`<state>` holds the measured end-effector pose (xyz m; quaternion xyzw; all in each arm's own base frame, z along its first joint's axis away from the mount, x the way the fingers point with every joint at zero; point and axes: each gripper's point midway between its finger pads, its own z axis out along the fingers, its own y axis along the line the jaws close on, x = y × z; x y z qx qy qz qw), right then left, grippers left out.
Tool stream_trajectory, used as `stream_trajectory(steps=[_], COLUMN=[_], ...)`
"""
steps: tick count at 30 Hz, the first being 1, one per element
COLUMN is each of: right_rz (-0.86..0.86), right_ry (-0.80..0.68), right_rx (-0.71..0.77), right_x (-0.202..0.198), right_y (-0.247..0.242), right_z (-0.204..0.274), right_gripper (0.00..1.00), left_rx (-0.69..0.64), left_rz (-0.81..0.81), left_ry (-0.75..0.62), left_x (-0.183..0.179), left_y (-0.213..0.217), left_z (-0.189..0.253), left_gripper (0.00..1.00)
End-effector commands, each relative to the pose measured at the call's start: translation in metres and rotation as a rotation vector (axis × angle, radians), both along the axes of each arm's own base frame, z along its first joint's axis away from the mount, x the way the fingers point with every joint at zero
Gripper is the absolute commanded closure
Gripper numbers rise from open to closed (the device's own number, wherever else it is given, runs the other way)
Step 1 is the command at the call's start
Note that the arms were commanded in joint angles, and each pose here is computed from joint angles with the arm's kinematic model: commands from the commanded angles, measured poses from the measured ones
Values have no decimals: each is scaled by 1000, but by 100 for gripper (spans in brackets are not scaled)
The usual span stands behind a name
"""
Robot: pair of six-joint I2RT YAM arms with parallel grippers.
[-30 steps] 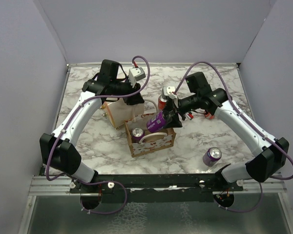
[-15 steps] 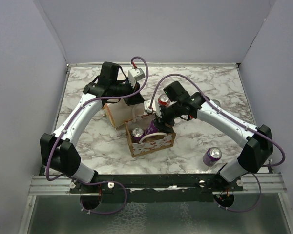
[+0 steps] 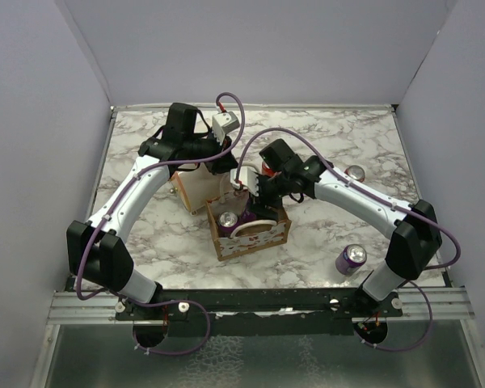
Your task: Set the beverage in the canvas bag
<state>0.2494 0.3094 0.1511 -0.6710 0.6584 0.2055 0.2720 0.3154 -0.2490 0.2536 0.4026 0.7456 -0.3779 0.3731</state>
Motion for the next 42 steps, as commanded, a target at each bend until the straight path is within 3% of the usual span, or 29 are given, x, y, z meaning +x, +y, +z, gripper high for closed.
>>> stream_trajectory(steps=[1,19,33,42], right_rz=[-15,93,52,43], right_ry=[-51,-32,-72,-52], right_rx=[68,85,56,48], right_x=[14,-3,11,11], right_y=[20,27,31,34], right_z=[15,-4,-20,-27], right_gripper=[86,81,80,74], left_rx=[-1,-26,-15,-13], left_rz=[0,0,10,10], left_ry=[-30,-20,-37,-47], left_x=[-1,-1,0,-1], left_y=[1,-2,0,1], left_z=[1,6,6,6], left_gripper=[100,100,100,100])
